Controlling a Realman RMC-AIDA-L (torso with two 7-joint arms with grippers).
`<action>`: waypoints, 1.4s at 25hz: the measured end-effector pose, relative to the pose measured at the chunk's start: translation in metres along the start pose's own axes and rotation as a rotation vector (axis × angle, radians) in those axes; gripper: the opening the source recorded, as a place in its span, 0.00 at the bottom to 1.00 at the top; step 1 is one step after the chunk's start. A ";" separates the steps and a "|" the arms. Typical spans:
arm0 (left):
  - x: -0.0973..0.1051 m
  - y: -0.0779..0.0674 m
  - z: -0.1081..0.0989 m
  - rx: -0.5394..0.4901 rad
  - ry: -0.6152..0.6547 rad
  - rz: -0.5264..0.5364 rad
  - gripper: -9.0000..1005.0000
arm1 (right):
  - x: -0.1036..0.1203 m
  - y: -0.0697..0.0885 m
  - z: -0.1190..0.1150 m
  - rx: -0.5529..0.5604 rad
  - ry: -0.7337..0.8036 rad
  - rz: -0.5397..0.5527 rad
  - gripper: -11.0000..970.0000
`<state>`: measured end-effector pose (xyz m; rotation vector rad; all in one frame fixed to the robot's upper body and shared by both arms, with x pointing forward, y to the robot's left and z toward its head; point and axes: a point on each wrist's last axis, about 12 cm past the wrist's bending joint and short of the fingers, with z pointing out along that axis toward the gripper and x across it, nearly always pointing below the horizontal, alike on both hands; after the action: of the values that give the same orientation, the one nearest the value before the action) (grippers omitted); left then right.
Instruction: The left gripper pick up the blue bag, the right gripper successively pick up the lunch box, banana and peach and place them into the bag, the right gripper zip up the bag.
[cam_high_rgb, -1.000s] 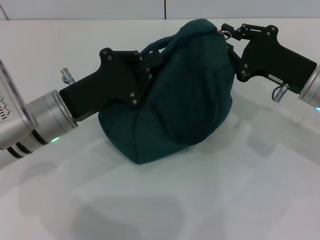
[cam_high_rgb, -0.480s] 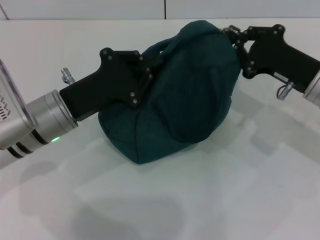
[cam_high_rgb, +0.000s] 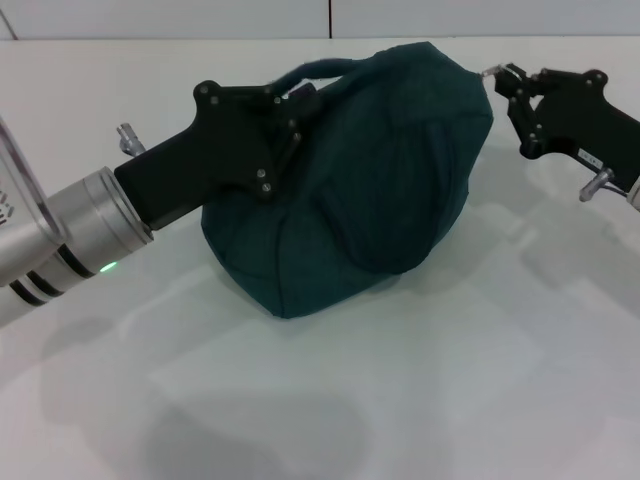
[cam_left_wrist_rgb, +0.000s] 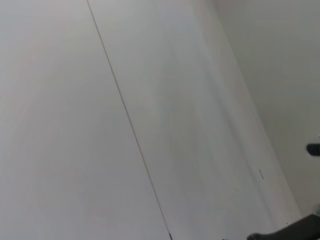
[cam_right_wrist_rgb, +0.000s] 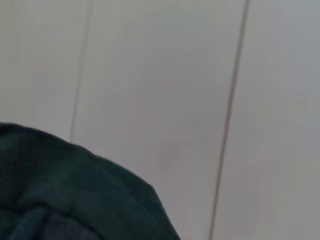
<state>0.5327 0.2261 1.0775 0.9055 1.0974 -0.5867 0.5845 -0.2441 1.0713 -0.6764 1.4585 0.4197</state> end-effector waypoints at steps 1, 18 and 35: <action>0.000 0.000 0.000 0.000 0.000 0.001 0.07 | 0.002 -0.001 -0.001 0.006 0.011 0.012 0.04; -0.005 -0.007 -0.006 -0.034 -0.078 -0.044 0.08 | 0.002 0.000 -0.010 -0.015 -0.006 0.157 0.09; -0.006 -0.013 -0.015 -0.067 -0.114 -0.087 0.74 | 0.009 -0.018 -0.033 -0.068 0.132 0.258 0.73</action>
<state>0.5126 0.2315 1.0764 0.7599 1.0514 -0.6618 0.5721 -0.2798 1.0659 -0.5802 1.6706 0.6360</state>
